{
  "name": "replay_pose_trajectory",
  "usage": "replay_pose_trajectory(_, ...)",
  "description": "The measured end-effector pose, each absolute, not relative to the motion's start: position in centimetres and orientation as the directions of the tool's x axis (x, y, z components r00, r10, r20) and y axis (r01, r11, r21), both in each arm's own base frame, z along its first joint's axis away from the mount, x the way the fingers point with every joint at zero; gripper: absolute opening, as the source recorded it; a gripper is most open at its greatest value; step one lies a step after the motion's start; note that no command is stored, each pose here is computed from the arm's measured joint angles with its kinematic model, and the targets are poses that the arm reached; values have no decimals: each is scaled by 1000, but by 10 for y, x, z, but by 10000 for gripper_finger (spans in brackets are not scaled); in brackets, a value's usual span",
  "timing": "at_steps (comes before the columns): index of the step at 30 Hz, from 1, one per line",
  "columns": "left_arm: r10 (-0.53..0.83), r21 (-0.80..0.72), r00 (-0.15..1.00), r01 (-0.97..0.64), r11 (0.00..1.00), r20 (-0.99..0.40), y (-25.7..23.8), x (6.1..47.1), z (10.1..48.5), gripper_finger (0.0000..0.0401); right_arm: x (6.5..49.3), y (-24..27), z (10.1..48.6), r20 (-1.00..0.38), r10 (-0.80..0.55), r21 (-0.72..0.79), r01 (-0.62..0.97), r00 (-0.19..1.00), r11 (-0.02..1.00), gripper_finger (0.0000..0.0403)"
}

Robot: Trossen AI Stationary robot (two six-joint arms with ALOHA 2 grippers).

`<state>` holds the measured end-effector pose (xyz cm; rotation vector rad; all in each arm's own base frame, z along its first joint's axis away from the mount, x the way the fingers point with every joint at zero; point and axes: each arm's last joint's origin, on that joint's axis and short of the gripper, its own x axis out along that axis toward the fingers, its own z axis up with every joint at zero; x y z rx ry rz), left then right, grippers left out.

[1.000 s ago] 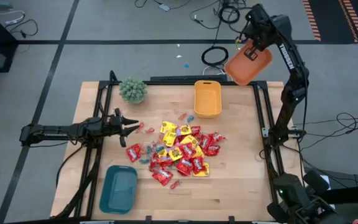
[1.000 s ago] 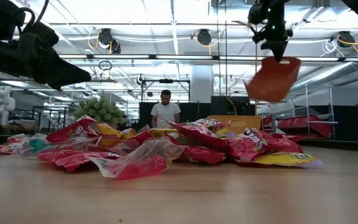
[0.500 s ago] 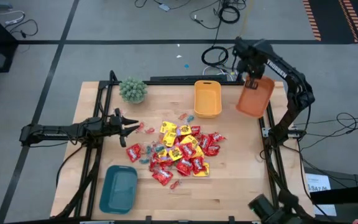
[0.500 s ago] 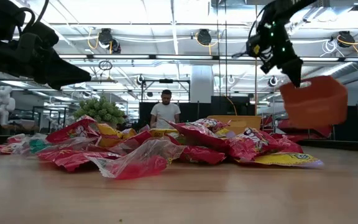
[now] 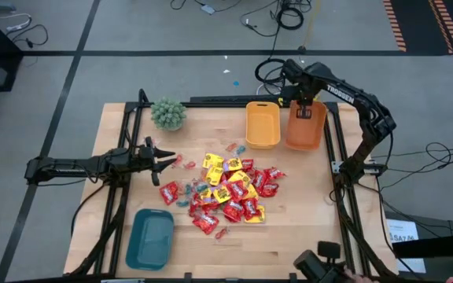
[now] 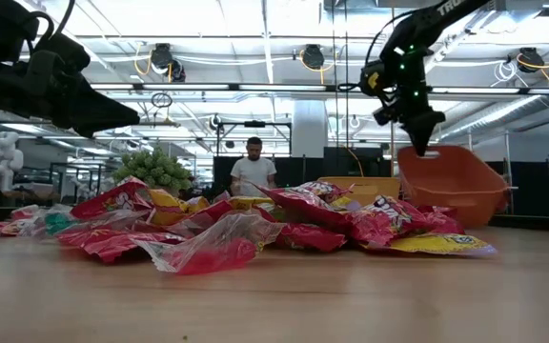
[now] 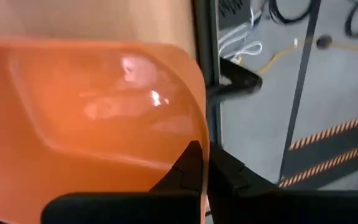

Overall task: Sort candy
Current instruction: Move the orange bin to the left side of the yellow bin

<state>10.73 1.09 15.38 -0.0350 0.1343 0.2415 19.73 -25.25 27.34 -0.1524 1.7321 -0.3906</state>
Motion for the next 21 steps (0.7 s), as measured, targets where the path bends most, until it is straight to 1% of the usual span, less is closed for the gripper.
replay_pose_trajectory(2,236,-18,962,-241,970,-137,11,107,154,118,200,-255,265,-935,-285,-306,79,-211,949,0)
replay_pose_trajectory(5,236,-19,962,-241,970,-137,11,107,154,118,205,-259,251,-951,-227,-248,79,-208,966,0)
replay_pose_trajectory(8,236,-18,962,-241,970,-137,11,107,154,118,210,-265,238,-952,-202,-220,54,-229,974,0)
replay_pose_trajectory(10,236,-18,962,-241,970,-136,11,107,154,118,212,-268,231,-952,-204,-220,47,-228,974,0)
replay_pose_trajectory(14,236,-19,962,-241,970,-136,11,107,154,118,218,-276,226,-952,-245,-257,44,-186,966,0)
replay_pose_trajectory(17,236,-19,962,-241,970,-137,11,107,154,118,220,-278,223,-960,-235,-242,25,-153,970,0)
replay_pose_trajectory(21,236,-18,962,-241,970,-136,11,107,154,118,220,-281,216,-959,-222,-231,35,-174,972,0)
